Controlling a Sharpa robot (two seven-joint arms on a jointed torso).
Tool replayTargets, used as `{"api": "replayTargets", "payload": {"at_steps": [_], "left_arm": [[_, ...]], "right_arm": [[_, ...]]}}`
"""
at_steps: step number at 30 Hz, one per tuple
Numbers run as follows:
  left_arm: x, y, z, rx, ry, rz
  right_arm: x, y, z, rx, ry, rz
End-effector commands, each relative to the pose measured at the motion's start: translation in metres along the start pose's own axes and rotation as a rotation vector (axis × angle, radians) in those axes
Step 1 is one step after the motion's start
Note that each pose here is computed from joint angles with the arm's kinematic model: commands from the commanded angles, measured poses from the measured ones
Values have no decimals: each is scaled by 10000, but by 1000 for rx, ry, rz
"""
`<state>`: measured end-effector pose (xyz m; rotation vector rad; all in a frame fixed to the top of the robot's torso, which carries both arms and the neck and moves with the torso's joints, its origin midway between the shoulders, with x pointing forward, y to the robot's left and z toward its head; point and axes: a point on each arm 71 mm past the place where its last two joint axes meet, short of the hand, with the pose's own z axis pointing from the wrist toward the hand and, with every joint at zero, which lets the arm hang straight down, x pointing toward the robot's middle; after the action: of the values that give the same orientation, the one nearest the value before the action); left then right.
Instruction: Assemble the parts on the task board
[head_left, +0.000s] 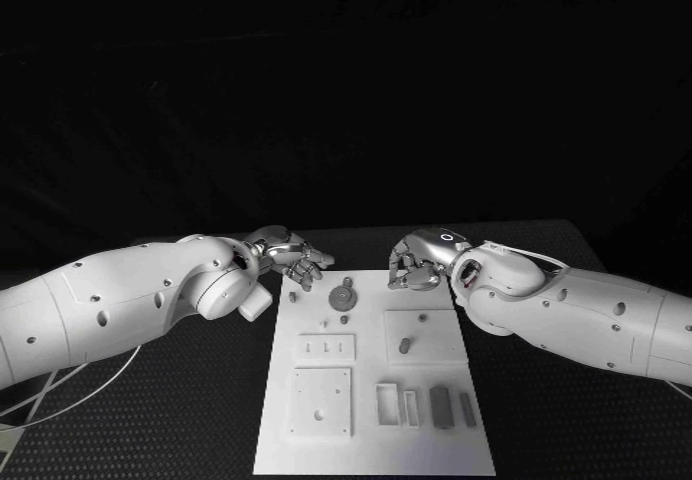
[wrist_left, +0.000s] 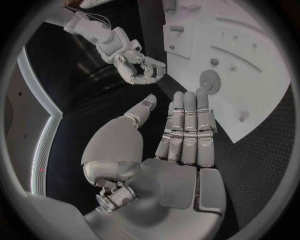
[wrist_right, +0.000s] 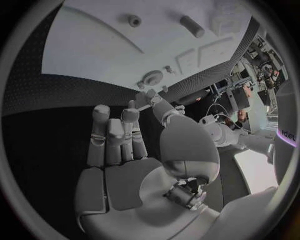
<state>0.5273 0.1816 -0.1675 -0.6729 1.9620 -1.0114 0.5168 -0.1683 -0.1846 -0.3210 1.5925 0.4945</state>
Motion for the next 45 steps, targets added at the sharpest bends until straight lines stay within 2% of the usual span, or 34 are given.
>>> {"api": "replayTargets", "payload": {"at_steps": [1,10,20,29,36,45], "left_arm": [[66,-31,28,-44,28,69],[235,-115,89,-80,77,138],[356,-159,103,-96,127,172],[411,-186,108,-92,147,179],[447,-217,170,-88,149,181],[458,-236,181,-76,146,161]], "right_arm": [[21,100,18,-17,26,-18],[28,336,53,-70,27,-14],[29,463,76,-99,25,-14],[26,551,94,-119,22,-12],[29,613,113,-134,24,-13],[37,659,134,-143,29,-13]]}}
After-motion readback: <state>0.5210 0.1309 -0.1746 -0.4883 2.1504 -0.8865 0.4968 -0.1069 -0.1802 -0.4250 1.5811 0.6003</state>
